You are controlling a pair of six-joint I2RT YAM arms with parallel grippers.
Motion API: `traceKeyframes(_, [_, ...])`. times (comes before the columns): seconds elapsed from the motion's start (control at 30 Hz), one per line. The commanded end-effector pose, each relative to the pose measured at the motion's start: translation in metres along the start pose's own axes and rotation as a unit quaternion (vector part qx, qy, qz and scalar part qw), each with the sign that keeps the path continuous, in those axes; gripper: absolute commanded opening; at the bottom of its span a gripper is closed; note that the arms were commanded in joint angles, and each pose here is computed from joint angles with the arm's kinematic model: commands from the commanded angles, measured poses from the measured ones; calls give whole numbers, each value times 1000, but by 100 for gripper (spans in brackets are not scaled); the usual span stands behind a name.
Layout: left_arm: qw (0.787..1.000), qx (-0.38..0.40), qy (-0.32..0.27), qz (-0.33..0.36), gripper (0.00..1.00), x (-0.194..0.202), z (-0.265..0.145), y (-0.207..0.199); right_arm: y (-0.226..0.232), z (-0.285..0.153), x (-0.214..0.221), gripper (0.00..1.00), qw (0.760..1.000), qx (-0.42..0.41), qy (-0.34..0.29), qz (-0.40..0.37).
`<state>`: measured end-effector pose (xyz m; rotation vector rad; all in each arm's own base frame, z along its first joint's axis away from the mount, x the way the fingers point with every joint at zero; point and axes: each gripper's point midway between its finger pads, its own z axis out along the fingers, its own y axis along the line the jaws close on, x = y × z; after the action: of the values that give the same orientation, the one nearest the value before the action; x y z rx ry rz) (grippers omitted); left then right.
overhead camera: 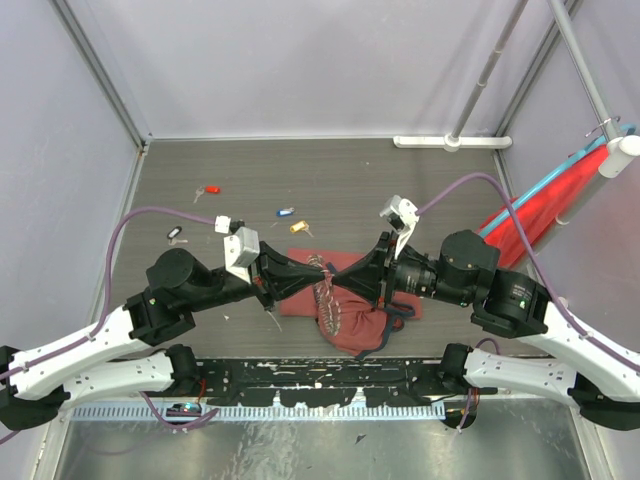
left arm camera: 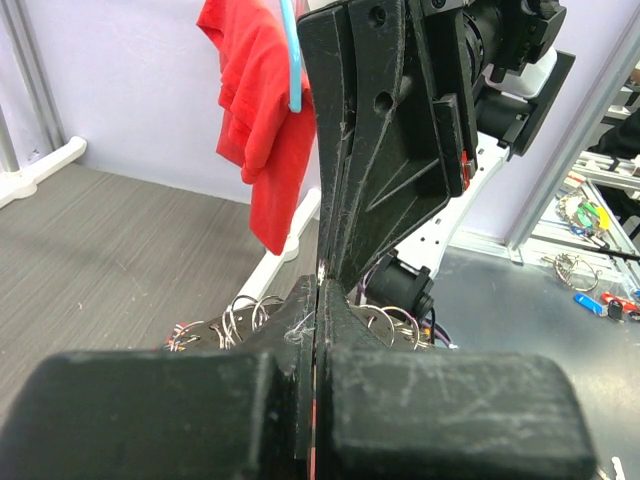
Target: Put the keys on the keyring
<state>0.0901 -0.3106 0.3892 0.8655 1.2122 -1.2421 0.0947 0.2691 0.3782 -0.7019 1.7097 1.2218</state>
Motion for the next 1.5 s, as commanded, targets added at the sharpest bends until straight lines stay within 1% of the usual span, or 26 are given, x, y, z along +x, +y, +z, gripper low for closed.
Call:
traceKeyframes(0.0, [999,12,-40,13,0,-25,-2,-7,1,-3,-13,6,1000,11,-14,-1])
traceKeyframes(0.5, [999,28,-34,12,0,-22,2,-11,-1,5,-8,8,1000,13,6,-4])
traceKeyframes(0.63, [999,30,-33,12,0,-22,2,-12,-2,4,-11,12,1000,18,0,-6])
traceKeyframes(0.77, [999,31,-33,11,0,-22,2,-12,-8,0,-14,24,999,37,-5,-15])
traceKeyframes(0.8, [999,31,-33,11,0,-22,2,-12,-11,-1,-15,25,999,43,-6,-18])
traceKeyframes(1.0, [999,32,-32,10,0,-21,2,-13,-14,-10,-29,26,997,58,-33,-36])
traceKeyframes(1.17, [999,23,-29,11,0,-20,1,-10,-8,-18,-34,29,996,40,-48,-62])
traceKeyframes(1.3, [999,19,-24,12,0,-18,2,-8,-5,-22,-33,33,995,27,-50,-87])
traceKeyframes(1.47, [999,20,-23,11,0,-18,3,-8,2,-23,-31,34,991,-1,-50,-121])
